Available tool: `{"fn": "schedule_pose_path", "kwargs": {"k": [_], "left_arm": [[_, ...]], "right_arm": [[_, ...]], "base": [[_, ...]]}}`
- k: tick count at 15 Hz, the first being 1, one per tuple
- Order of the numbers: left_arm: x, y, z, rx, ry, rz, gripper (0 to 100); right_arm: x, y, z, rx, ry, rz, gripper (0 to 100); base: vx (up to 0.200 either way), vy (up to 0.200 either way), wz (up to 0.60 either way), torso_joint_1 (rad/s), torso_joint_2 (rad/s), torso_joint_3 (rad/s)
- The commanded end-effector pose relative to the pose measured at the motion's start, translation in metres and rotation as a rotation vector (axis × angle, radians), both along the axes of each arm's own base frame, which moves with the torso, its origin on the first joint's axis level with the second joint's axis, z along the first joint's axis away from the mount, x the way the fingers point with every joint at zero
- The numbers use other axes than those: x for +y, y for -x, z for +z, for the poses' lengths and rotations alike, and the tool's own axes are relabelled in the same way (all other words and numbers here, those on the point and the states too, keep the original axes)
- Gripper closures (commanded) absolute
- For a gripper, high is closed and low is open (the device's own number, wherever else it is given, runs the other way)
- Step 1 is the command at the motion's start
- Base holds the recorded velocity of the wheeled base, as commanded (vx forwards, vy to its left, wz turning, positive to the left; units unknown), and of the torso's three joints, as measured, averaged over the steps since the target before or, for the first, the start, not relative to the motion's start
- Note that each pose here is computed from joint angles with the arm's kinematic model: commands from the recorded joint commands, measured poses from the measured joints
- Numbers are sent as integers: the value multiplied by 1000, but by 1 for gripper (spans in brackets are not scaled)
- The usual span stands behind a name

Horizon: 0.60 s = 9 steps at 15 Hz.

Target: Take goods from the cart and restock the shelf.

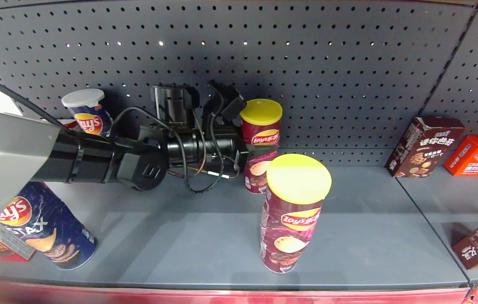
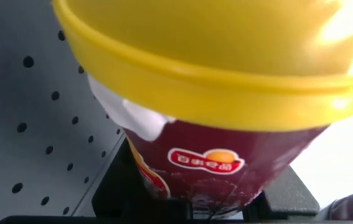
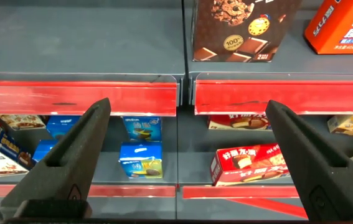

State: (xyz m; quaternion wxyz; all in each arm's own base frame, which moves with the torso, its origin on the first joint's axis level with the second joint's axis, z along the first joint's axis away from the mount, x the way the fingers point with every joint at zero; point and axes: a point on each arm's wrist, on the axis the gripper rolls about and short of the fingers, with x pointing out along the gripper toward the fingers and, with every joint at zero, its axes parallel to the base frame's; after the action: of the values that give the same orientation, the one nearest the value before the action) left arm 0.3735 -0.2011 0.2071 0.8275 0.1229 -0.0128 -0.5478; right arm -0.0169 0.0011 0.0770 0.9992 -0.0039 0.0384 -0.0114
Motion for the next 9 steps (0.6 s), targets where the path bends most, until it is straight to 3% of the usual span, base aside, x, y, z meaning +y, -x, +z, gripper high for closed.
{"fn": "schedule_pose_path", "kwargs": {"k": [1, 5, 9], "left_arm": [[2, 3, -5, 14, -18, 20, 100], [6, 10, -4, 16, -25, 47, 100], [5, 10, -1, -17, -11, 67, 100]], "right_arm": [[0, 0, 0, 1, 1, 0, 0], [0, 0, 0, 1, 1, 0, 0], [0, 0, 0, 1, 1, 0, 0]], "base": [[0, 0, 0, 0, 0, 0], [0, 0, 0, 0, 0, 0], [0, 0, 0, 0, 0, 0]]}}
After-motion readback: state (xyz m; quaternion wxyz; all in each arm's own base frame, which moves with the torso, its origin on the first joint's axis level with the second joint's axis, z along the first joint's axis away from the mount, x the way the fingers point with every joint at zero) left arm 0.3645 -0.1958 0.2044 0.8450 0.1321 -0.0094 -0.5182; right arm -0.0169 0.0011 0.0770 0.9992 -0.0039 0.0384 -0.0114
